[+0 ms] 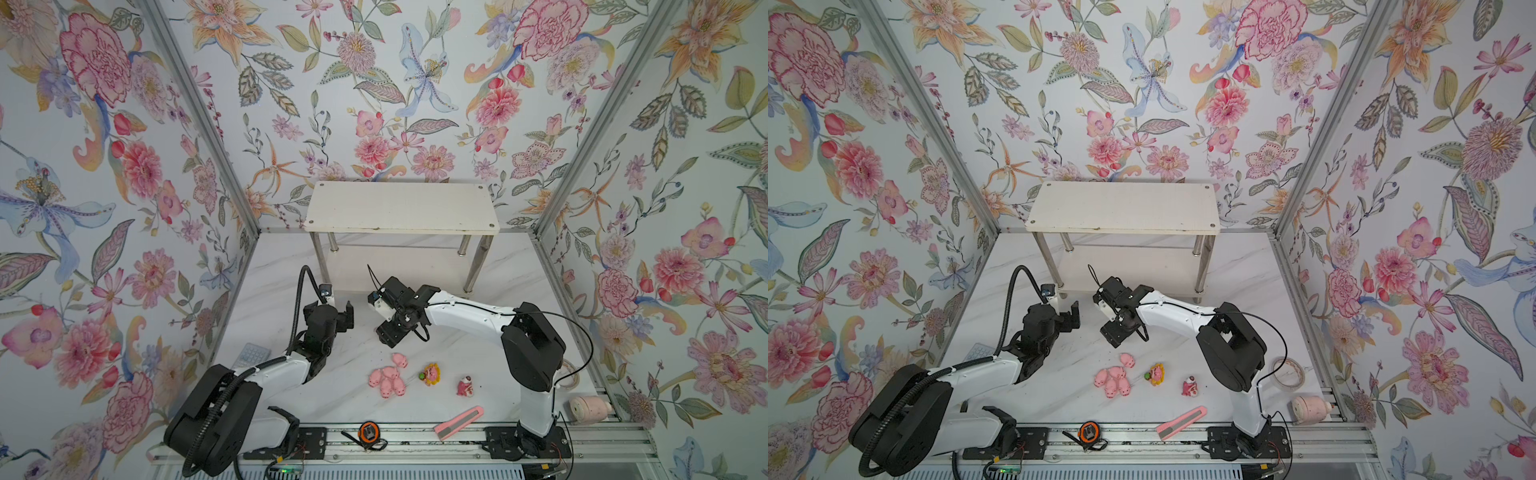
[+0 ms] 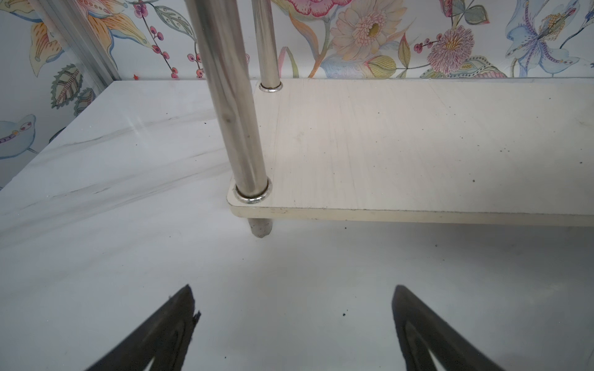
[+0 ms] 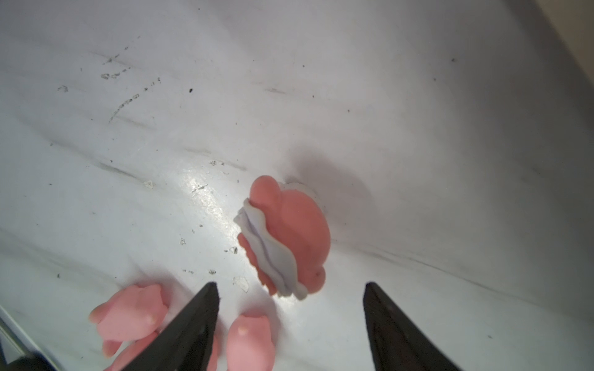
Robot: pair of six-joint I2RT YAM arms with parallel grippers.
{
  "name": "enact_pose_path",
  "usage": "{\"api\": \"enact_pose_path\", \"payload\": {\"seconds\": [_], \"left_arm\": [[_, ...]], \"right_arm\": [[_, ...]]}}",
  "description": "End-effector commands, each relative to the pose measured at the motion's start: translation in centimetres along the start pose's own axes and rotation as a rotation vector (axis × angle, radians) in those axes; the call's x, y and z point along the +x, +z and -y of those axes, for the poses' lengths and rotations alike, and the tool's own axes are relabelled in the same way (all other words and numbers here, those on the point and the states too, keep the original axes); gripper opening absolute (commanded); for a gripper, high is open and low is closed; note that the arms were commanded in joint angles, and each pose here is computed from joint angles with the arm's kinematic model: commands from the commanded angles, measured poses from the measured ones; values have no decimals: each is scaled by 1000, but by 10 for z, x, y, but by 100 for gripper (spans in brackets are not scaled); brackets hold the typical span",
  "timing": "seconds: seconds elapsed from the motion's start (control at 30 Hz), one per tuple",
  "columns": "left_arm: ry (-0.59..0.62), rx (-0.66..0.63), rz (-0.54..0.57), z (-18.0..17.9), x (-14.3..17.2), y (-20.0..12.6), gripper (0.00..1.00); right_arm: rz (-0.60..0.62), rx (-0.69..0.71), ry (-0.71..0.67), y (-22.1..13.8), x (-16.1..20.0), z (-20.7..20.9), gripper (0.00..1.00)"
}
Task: Organize plastic toys on shelves
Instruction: Place the plastic toy on the shelf.
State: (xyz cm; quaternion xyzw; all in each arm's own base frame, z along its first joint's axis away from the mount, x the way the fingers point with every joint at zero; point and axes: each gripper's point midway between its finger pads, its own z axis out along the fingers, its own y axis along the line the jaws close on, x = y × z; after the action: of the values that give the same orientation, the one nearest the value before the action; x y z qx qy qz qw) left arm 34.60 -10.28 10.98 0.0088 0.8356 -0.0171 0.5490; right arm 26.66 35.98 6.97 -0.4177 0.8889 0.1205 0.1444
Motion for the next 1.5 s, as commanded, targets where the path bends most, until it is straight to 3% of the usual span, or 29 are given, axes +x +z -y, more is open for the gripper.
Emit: {"api": "enact_pose_path", "payload": {"seconds": [0.0,0.1,0.23,0.4,0.7,0.83,1.1,1.47], "left_arm": [[-10,6,7,-1,0,-6,97],[1,-3,11,-4,-5,-9,97],[-20,-32,28,-17,-12,-15,97],[-40,-57,50,-31,-19,-21,98],[-46,-68,49,-40,-21,-25,98],[-48,-72,52,-42,-23,-26,98],[-61,-88,61,-48,-27,-32,98],[-59,-124,38,-56,-25,-33,97]], "right_arm": [[40,-43,-29,-5,-8,-3,76],[44,-62,-60,3,-13,-4,73],[35,-104,-91,14,-18,-9,59],[23,-122,-109,24,-17,-11,53],[51,-116,-180,30,-28,-7,28],[116,-122,-277,18,-50,-10,26],[297,-36,-464,-13,-128,-1,22],[414,42,-513,-11,-194,27,22]]}}
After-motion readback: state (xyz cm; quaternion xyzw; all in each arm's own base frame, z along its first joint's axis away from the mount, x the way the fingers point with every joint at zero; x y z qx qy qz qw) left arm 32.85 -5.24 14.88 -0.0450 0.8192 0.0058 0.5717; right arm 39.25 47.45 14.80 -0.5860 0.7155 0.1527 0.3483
